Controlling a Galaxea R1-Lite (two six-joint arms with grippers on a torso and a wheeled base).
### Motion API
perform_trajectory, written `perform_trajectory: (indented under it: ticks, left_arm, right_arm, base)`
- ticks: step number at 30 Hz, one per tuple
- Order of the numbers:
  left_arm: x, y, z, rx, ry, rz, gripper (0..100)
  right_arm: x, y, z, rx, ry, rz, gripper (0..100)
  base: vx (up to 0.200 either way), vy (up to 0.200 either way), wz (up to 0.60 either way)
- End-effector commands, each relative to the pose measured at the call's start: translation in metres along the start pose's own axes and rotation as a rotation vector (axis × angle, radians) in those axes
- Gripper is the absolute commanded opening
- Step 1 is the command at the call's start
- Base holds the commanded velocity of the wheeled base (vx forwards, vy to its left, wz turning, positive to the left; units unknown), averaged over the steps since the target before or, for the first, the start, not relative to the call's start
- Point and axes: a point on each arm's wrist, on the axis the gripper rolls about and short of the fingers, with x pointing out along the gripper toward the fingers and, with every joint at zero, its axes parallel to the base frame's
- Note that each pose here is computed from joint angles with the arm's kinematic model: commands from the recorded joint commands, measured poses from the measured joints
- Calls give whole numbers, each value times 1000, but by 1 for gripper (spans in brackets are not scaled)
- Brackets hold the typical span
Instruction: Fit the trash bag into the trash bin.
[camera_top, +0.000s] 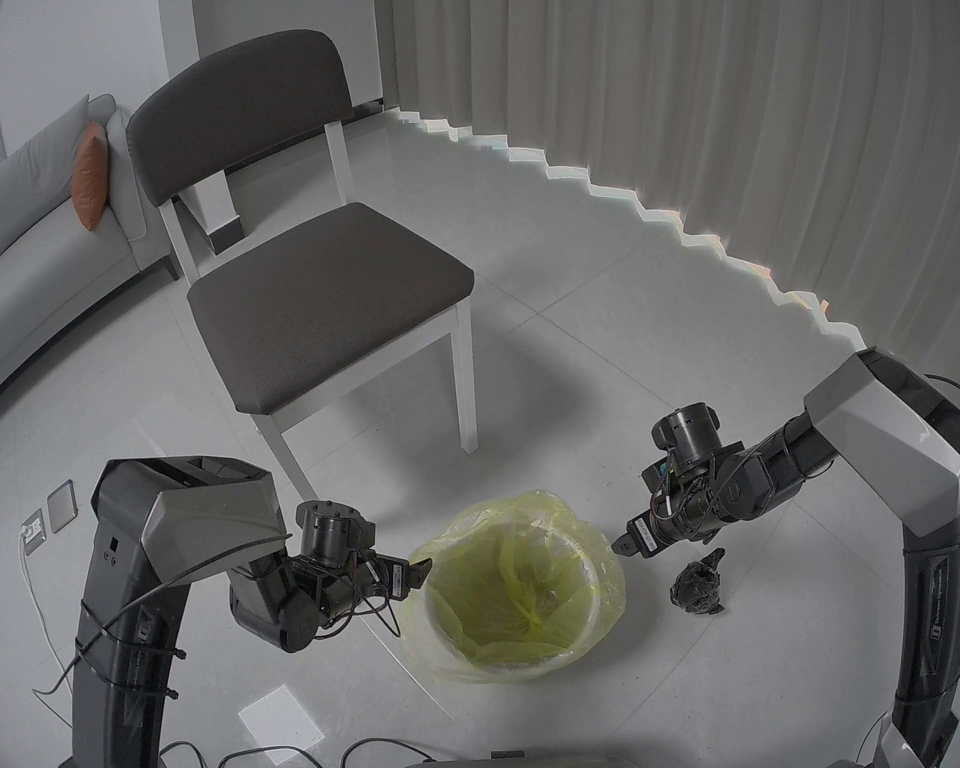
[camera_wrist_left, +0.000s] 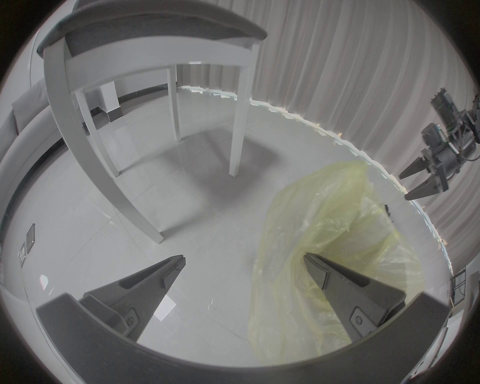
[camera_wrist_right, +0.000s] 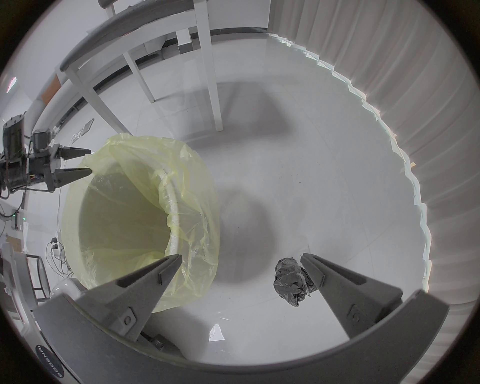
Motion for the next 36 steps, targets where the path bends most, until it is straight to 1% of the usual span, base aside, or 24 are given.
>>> perform_trajectory:
  ticks: [1,2,7,10,18,22,23,25,27,30,36]
  left_arm:
    - [22,3,8,-1,37,23,100]
    - [28,3,15,0,43,34,100]
    - [42,2,27,3,38,35,100]
    - [45,1,30,7,40,32,100]
    - [45,1,31,9,44,34,100]
    - [37,3,32,3,42,38,100]
    - [33,4,35,0,30,39,100]
    - [26,5,38,-3,11,40,100]
    - [23,7,40,-4,-9,41,100]
    - [19,7,40,-4,-7,42,100]
    - [10,6,46,-7,-16,40,100]
  right_arm:
    - [3,-2,-2,2,8,-2,100]
    - [3,-3,-2,4,10,-4,100]
    - [3,-10,-3,17,11,-12,100]
    - [4,-14,-4,26,12,-18,100]
    - [9,-15,-1,28,4,-16,100]
    - [10,-12,9,36,-29,-6,100]
    - [11,-10,13,38,-45,-4,100]
    - [16,0,21,43,-80,5,100]
    - [19,12,29,78,-124,21,100]
    - [25,23,39,99,-166,36,100]
    - [35,32,46,94,-187,49,100]
  base:
    - [0,0,0]
    - [0,0,0]
    - [0,0,0]
    - [0,0,0]
    - [0,0,0]
    - [0,0,0]
    - [0,0,0]
    - [0,0,0]
    - [0,0,0]
    - [0,0,0]
    - [0,0,0]
